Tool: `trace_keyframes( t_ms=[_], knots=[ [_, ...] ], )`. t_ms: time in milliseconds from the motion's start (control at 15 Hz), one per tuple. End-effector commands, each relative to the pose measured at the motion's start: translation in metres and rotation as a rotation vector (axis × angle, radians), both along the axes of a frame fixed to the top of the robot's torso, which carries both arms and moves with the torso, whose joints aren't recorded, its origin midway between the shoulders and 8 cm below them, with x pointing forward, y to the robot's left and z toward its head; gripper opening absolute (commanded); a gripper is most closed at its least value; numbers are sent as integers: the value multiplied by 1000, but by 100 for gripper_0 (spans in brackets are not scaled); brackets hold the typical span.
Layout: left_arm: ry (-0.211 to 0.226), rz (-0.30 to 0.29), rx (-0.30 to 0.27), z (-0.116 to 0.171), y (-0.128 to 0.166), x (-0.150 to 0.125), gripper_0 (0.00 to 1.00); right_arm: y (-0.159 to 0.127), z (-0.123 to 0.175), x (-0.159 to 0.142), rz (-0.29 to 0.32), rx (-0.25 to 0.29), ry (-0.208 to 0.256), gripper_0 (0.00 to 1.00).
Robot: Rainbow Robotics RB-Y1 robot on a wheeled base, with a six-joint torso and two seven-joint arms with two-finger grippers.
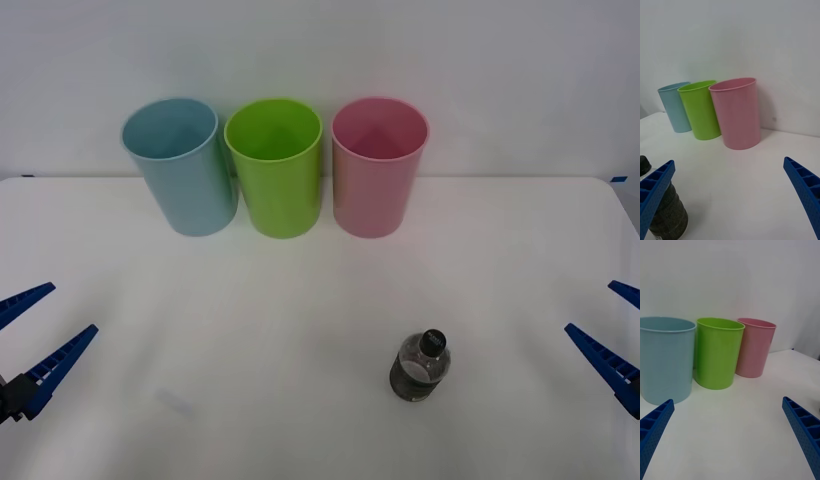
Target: Grasp the object on the table and drop it into the matching bin: aluminum can to the light blue bin, PET bottle to the pink bin.
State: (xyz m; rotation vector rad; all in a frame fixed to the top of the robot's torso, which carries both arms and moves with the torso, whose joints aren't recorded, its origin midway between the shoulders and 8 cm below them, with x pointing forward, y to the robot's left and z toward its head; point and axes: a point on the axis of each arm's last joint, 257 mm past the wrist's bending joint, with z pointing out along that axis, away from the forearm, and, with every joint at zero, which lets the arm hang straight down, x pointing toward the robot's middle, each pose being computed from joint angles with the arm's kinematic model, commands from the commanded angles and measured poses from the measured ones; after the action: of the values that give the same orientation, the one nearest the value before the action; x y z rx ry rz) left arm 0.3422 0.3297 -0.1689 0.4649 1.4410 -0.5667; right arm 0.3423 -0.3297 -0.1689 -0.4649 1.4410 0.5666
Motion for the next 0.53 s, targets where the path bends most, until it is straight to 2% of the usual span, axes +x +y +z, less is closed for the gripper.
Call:
trace_keyframes(
  t_ms=[67,133,333,533],
  knots=[
    [0,0,0,0,0,0,100,0,0,0,0,0,0,100],
    [0,0,0,0,0,0,100,-5,-22,-6,-20,10,54,100],
    [0,0,0,0,0,0,100,-5,-25,-8,-10,-4,67,100],
    [0,0,0,0,0,0,100,-8,-34,-18,7,-46,102,100]
  ],
)
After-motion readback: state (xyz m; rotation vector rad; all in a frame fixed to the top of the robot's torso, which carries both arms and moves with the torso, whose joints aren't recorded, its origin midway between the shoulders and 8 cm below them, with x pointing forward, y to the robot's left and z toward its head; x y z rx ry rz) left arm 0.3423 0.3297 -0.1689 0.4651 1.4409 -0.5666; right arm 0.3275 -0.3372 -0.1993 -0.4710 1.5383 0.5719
